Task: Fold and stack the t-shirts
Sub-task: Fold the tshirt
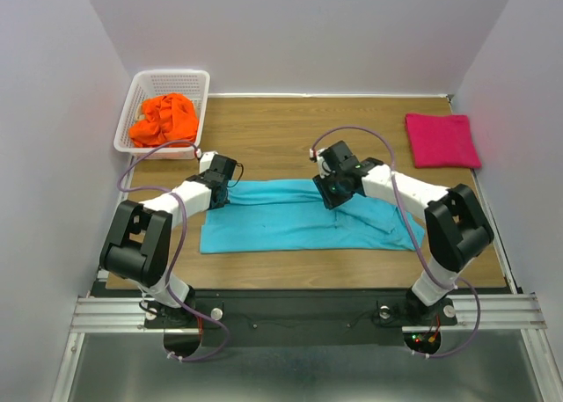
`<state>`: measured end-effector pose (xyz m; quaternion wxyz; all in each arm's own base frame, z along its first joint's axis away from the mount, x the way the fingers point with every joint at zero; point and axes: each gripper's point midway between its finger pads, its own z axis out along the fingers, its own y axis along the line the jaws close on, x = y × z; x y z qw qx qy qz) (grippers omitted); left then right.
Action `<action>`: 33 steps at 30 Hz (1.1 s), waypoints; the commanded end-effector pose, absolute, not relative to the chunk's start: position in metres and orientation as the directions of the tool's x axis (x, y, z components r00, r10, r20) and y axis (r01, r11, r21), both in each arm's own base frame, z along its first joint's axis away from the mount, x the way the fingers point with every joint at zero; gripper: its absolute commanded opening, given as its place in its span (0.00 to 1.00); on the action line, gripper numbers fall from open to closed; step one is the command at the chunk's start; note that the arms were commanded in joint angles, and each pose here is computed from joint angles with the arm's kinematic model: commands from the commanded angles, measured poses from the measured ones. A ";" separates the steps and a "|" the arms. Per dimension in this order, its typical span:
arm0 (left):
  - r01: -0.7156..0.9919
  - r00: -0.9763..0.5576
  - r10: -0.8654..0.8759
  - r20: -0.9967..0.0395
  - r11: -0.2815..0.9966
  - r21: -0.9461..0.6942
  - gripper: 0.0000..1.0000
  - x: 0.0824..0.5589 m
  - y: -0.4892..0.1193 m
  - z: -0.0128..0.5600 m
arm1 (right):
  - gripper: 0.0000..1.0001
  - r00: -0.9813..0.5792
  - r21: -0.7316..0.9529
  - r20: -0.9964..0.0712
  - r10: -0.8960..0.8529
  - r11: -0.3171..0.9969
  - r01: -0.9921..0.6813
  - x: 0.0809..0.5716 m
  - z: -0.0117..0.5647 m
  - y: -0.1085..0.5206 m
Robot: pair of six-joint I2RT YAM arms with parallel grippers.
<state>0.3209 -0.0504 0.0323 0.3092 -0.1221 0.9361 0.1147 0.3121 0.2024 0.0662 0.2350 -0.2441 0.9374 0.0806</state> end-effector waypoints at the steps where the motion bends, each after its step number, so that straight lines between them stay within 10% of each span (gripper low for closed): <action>1: -0.321 -0.758 -0.177 -0.628 0.939 0.123 0.11 0.320 -0.050 0.036 | 0.39 -0.680 -0.092 -0.528 -0.509 0.830 -0.550 0.331 0.080 0.214; 33: -0.316 -0.766 -0.183 -0.616 0.942 0.112 0.11 0.318 -0.053 0.031 | 0.29 -0.647 -0.362 -0.350 -0.677 0.735 -0.573 0.318 0.044 0.188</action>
